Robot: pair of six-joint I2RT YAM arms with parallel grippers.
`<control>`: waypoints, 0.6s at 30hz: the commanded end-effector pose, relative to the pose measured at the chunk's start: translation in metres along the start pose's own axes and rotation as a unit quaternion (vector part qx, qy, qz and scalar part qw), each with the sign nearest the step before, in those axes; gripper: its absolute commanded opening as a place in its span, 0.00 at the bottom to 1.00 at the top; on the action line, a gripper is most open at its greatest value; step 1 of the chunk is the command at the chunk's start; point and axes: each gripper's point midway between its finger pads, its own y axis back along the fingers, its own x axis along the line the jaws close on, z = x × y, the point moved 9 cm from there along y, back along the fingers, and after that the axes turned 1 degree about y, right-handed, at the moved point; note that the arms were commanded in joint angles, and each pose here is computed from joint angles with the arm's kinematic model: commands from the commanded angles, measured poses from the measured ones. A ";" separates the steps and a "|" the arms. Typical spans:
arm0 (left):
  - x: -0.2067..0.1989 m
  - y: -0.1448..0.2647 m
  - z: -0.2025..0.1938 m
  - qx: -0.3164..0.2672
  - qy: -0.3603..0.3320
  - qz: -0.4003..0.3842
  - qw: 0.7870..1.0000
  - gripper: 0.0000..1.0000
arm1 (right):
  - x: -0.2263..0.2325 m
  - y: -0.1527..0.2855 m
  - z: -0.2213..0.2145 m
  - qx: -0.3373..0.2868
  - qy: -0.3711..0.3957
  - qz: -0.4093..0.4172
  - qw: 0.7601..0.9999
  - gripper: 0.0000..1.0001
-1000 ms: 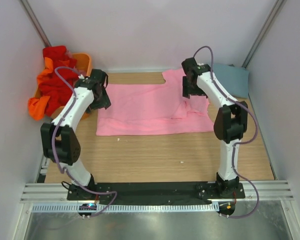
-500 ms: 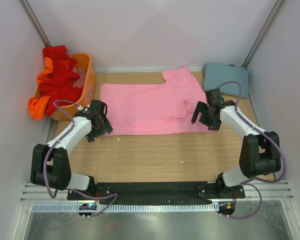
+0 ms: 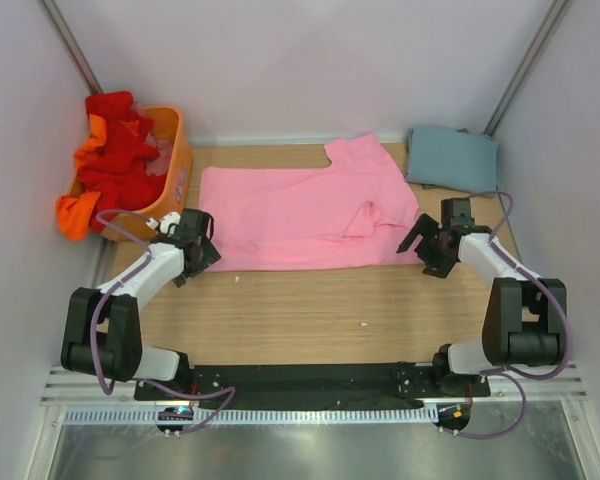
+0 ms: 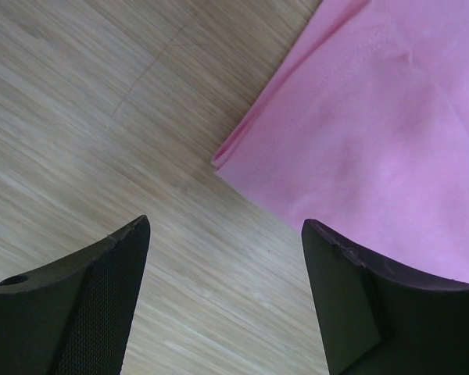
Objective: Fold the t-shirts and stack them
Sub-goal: Fold the tshirt
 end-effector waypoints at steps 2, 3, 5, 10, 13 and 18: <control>-0.006 -0.008 0.016 -0.061 0.039 0.009 0.997 0.80 | -0.007 -0.006 0.010 -0.028 -0.029 0.009 0.999 0.91; -0.006 -0.010 0.016 -0.061 0.040 0.011 0.997 0.79 | -0.010 -0.009 0.009 -0.031 -0.036 0.007 0.999 0.91; -0.008 -0.016 0.016 -0.063 0.041 0.016 0.997 0.79 | -0.015 -0.015 0.008 -0.028 -0.049 0.008 0.998 0.90; -0.011 -0.028 0.015 -0.063 0.041 0.029 0.997 0.70 | -0.023 -0.030 0.005 -0.028 -0.066 0.006 0.997 0.79; -0.012 -0.034 0.013 -0.061 0.037 0.033 0.997 0.58 | -0.027 -0.035 0.004 -0.034 -0.069 0.007 0.997 0.73; -0.015 -0.039 0.014 -0.060 0.033 0.028 0.997 0.06 | -0.030 -0.039 0.002 -0.041 -0.062 0.006 0.997 0.40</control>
